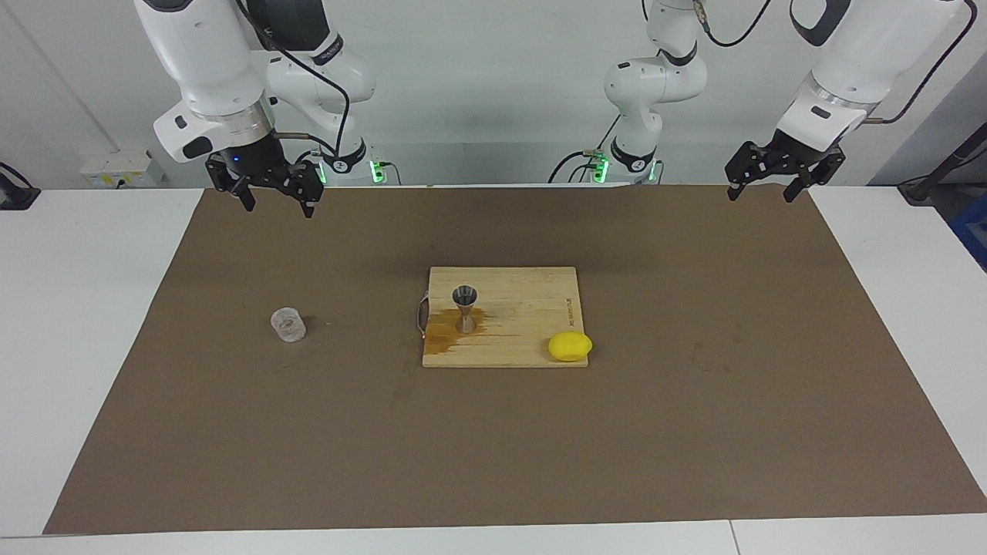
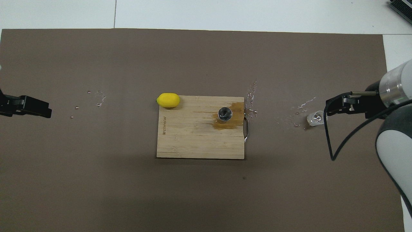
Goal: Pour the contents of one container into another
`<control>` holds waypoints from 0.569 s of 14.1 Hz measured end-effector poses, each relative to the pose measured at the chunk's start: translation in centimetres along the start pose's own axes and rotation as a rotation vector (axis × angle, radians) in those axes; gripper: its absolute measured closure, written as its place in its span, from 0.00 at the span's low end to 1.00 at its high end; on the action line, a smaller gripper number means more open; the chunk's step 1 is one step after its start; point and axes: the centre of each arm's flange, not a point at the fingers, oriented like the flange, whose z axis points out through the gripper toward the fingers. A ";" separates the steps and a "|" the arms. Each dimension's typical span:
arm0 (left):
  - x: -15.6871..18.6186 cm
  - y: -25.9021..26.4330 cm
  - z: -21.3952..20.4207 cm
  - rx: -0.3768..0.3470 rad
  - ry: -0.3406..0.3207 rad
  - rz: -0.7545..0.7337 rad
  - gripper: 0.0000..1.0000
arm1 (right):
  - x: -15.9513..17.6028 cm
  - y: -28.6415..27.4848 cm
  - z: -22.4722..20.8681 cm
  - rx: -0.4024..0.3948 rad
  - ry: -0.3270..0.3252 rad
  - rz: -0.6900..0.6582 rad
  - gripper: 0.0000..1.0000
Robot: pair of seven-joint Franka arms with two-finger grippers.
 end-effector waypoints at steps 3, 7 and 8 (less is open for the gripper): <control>0.0 0.0 0.0 0.000 0.000 0.000 0.00 | 0.0 0.0 0.0 0.000 0.000 -0.008 0.00; 0.0 0.0 0.0 0.000 0.000 0.000 0.00 | 0.0 0.1 0.0 0.000 0.000 0.022 0.00; 0.0 0.0 0.0 0.000 0.000 0.000 0.00 | 0.0 0.1 0.0 0.000 0.000 0.043 0.00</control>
